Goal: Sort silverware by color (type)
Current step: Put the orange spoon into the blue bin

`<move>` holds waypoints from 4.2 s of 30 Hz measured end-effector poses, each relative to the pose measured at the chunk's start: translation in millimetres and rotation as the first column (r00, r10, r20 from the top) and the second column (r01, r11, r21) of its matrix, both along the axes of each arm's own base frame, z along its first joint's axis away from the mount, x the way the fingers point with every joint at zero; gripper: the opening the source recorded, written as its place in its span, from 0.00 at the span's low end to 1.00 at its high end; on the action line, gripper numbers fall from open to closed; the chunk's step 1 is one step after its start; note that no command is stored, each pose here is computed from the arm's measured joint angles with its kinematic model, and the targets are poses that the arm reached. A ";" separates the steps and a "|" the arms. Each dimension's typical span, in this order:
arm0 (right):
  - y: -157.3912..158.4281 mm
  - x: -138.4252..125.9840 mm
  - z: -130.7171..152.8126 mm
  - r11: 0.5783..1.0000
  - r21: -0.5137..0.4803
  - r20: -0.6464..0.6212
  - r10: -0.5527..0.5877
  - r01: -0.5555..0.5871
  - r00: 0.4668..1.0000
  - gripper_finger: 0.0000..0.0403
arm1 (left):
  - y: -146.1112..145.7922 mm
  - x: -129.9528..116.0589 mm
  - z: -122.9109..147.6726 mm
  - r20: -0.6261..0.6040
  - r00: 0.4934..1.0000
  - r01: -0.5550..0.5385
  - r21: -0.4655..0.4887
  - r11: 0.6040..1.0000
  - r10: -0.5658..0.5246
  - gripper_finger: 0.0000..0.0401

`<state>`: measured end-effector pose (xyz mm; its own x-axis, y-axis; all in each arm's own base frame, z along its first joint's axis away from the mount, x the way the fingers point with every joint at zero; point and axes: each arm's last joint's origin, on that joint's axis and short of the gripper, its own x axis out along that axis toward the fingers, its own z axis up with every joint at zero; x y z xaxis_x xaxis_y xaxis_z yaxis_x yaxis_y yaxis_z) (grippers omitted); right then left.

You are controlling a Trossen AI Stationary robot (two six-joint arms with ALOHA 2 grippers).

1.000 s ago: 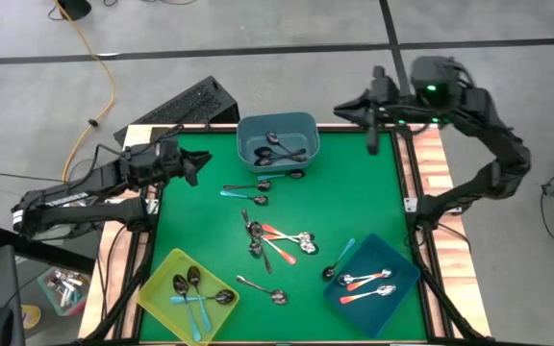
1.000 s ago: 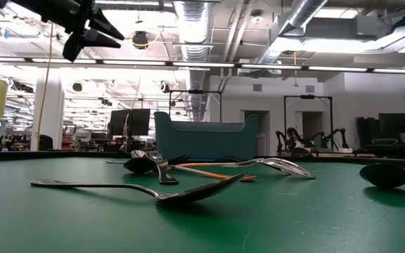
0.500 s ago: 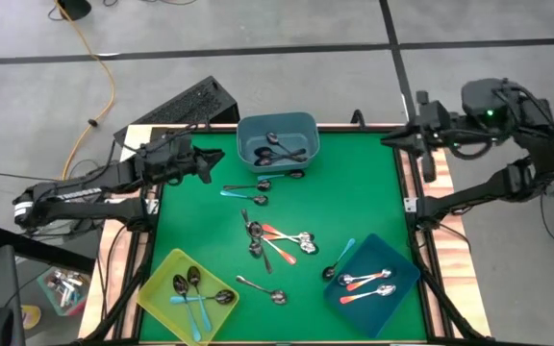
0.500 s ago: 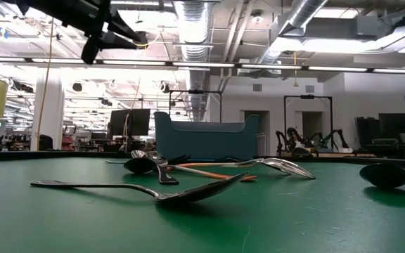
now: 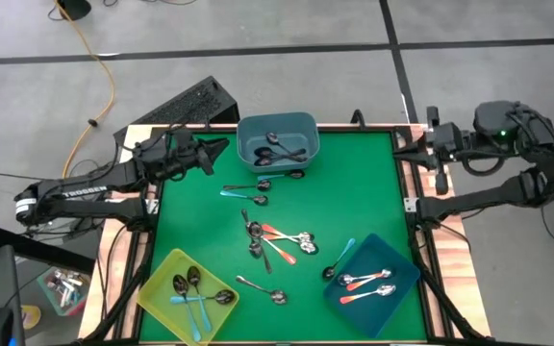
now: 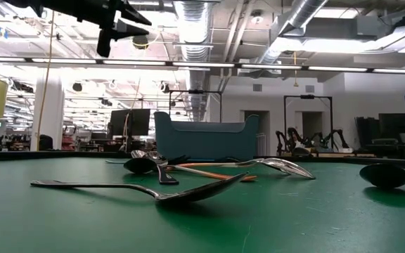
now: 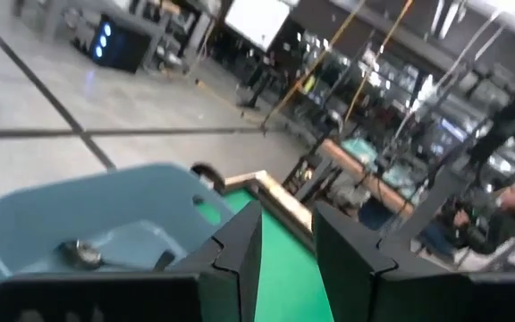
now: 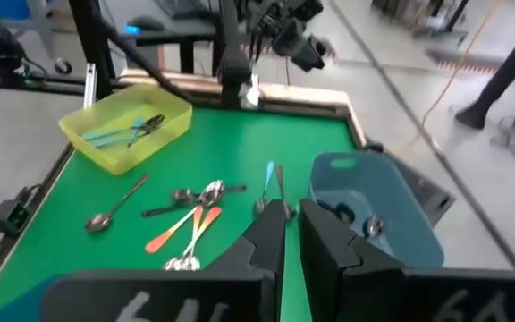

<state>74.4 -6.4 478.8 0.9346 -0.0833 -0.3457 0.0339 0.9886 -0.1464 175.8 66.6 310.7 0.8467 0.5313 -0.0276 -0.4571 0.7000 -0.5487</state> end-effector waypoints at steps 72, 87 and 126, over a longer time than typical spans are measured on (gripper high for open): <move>-24.5 33.2 -112.1 0.992 0.127 0.490 -0.061 -0.002 0.870 0.12 | -8.7 12.4 -4.1 -0.080 0.991 0.116 0.110 0.987 -0.107 0.40; -25.9 74.5 -135.4 0.960 0.277 0.298 -0.040 -0.046 0.954 0.12 | -36.3 33.3 -20.7 -0.175 0.885 0.447 0.062 0.892 -0.432 0.42; 20.6 242.9 -210.6 0.918 0.397 -0.122 0.034 0.017 0.992 0.24 | -46.2 -54.7 17.6 -0.043 0.886 0.461 0.177 0.870 -0.461 0.42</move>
<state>317.3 14.2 268.2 0.8822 0.0926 -0.4617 0.0322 0.9663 0.2553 121.1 20.4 328.3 0.9966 0.0765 0.0305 -0.0583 0.9165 -0.3958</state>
